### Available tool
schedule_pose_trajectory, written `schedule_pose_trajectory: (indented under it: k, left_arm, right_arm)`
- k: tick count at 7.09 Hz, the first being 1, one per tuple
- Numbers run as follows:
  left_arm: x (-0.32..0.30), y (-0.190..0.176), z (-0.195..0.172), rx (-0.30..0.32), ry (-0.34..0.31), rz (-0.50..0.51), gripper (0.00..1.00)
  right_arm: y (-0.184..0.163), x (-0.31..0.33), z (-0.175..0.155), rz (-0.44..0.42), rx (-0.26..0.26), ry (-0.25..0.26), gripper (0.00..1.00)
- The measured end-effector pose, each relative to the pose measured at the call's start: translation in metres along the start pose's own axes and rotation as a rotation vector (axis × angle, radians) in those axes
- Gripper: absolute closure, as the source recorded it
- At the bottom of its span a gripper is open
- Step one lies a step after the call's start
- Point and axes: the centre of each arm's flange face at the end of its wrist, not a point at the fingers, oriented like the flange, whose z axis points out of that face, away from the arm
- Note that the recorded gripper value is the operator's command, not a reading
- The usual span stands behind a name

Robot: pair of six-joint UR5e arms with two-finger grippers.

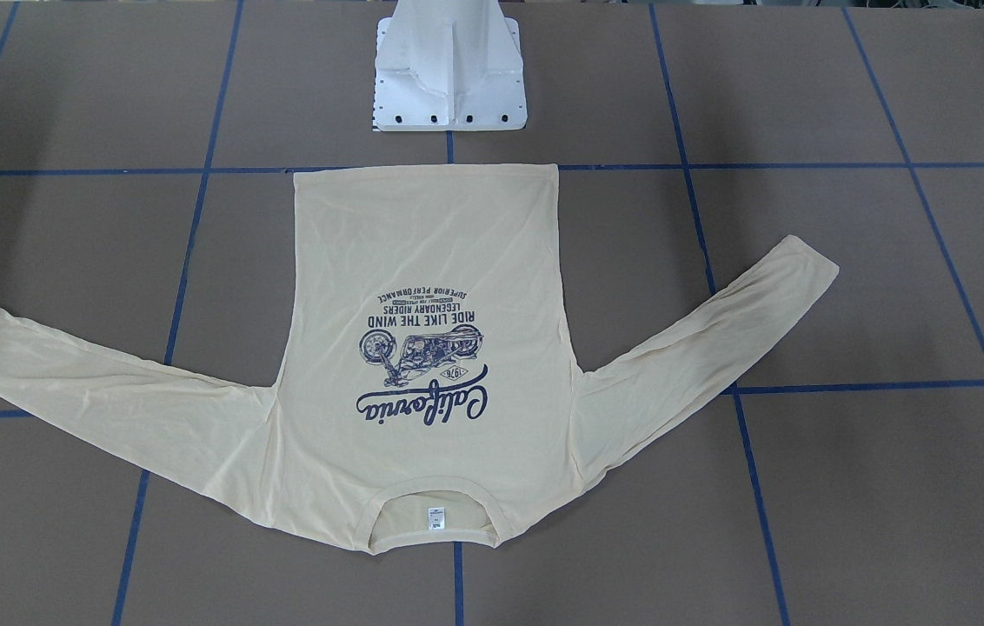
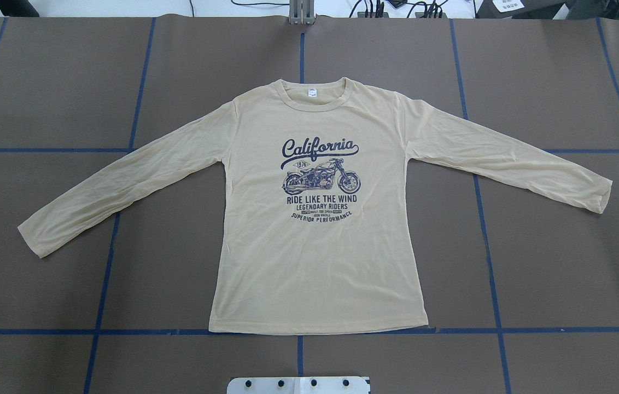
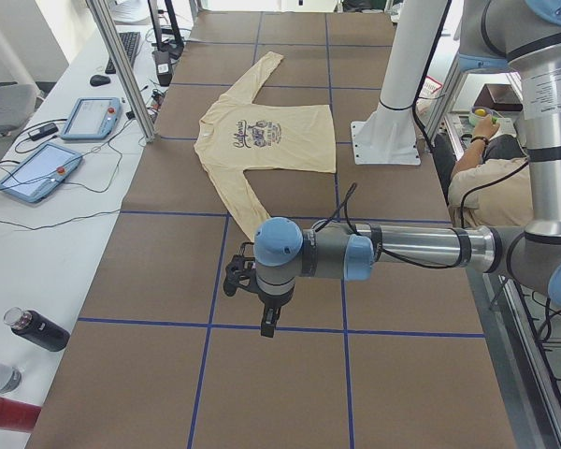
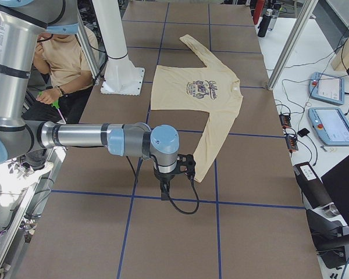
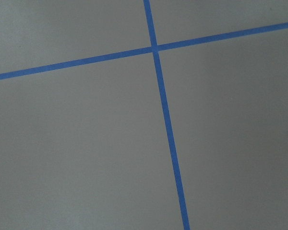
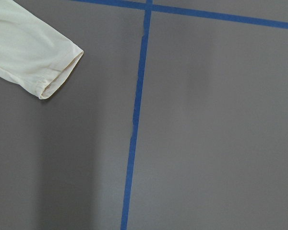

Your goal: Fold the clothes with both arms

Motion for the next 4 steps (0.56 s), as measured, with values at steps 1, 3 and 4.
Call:
schedule_pose_trajectory:
  k: [1, 3, 4]
  left_arm:
    - [0.003, -0.001, -0.002, 0.004, 0.010, 0.001, 0.00]
    - [0.017, -0.005, -0.013, 0.034, 0.054, 0.021, 0.00]
    - [0.031, -0.011, -0.026, 0.065, 0.058, 0.055, 0.00]
  right_arm:
    - [0.000, 0.000, 0.000, 0.001, -0.001, 0.000, 0.00]
    - [-0.001, 0.000, 0.000, 0.001, 0.000, -0.001, 0.00]
    - [-0.002, -0.001, -0.002, -0.003, 0.004, -0.002, 0.00]
